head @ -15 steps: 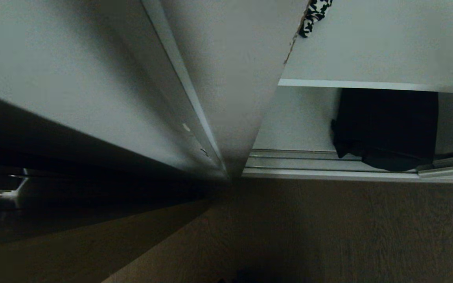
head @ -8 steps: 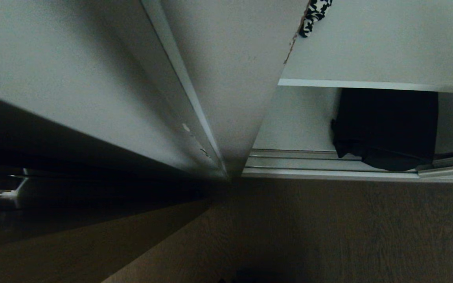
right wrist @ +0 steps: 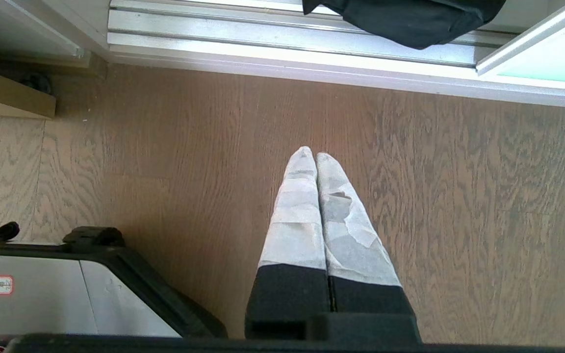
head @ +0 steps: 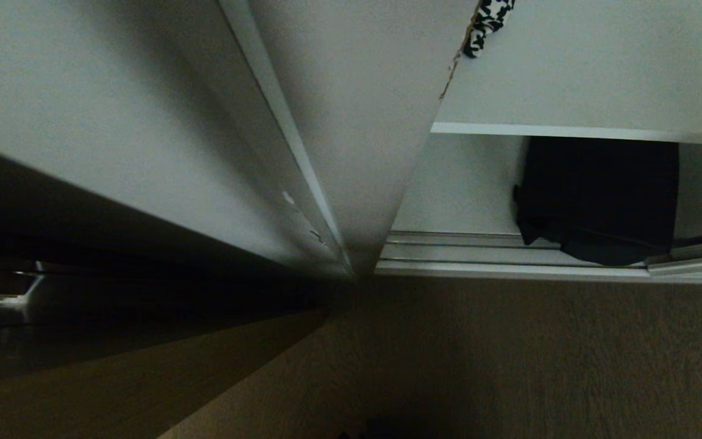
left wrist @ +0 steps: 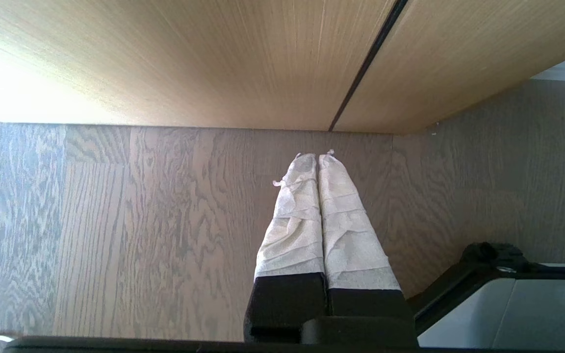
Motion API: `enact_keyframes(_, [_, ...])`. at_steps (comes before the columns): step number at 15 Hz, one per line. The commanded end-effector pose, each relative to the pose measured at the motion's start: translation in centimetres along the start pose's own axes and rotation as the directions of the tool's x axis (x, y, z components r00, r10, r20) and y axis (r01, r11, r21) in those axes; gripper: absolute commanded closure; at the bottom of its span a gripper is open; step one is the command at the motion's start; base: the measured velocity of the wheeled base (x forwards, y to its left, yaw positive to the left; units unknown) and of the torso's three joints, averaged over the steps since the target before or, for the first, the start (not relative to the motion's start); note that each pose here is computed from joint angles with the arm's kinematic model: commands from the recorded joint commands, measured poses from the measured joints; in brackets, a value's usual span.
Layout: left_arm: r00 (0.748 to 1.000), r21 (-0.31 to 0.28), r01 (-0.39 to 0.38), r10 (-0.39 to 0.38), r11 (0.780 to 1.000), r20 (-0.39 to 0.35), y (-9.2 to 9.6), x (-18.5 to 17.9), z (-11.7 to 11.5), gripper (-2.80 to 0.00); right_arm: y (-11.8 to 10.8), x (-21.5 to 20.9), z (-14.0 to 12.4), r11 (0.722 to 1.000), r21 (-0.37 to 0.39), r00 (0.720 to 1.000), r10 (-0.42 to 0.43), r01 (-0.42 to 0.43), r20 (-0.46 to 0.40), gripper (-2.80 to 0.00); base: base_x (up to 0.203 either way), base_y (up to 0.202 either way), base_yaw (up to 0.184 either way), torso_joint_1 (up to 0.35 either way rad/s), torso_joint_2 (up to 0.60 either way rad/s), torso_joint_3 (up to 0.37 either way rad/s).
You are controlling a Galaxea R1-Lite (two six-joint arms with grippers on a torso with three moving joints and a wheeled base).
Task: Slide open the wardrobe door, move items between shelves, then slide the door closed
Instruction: Close the door
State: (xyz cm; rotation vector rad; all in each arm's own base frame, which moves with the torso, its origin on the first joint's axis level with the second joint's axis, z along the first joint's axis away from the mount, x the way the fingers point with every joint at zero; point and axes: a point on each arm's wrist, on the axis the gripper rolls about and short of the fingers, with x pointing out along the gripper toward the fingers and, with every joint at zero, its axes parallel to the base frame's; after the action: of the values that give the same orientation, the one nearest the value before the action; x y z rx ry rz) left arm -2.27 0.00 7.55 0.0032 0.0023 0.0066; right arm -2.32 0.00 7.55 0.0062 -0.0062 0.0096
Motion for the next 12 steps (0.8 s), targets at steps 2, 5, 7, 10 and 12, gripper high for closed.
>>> enact_keyframes(2, [1.000,0.000,-0.001,0.001,1.000,0.001,0.00,0.00,0.00,0.00,0.00,0.04,0.00,1.000,0.000,1.000,0.001,-0.001,-0.005,0.00,0.000,0.000,0.000,0.000,0.00,0.000])
enact_keyframes(5, [1.000,0.003,-0.003,0.003,1.000,-0.002,0.00,-0.01,-0.05,0.00,0.00,0.05,-0.03,1.000,0.000,1.000,0.001,-0.001,-0.006,0.00,0.000,0.000,0.000,0.000,0.00,0.000])
enact_keyframes(7, [1.000,0.009,-0.003,0.003,1.000,-0.001,0.00,-0.01,-0.03,0.00,0.00,0.04,0.01,1.000,0.000,1.000,0.001,-0.001,-0.005,0.00,0.000,0.000,0.000,0.000,0.00,0.000])
enact_keyframes(10, [1.000,0.009,-0.004,0.004,1.000,-0.002,0.01,-0.01,-0.04,0.00,0.00,0.04,0.01,1.000,0.000,1.000,0.001,-0.001,-0.005,0.00,0.000,0.000,0.000,0.000,0.00,0.000])
enact_keyframes(12, [1.000,0.005,-0.003,0.003,1.000,0.000,0.00,-0.01,-0.02,0.00,0.00,0.04,0.01,1.000,0.000,1.000,0.001,-0.001,-0.005,0.00,0.000,0.000,0.000,0.000,0.00,0.000])
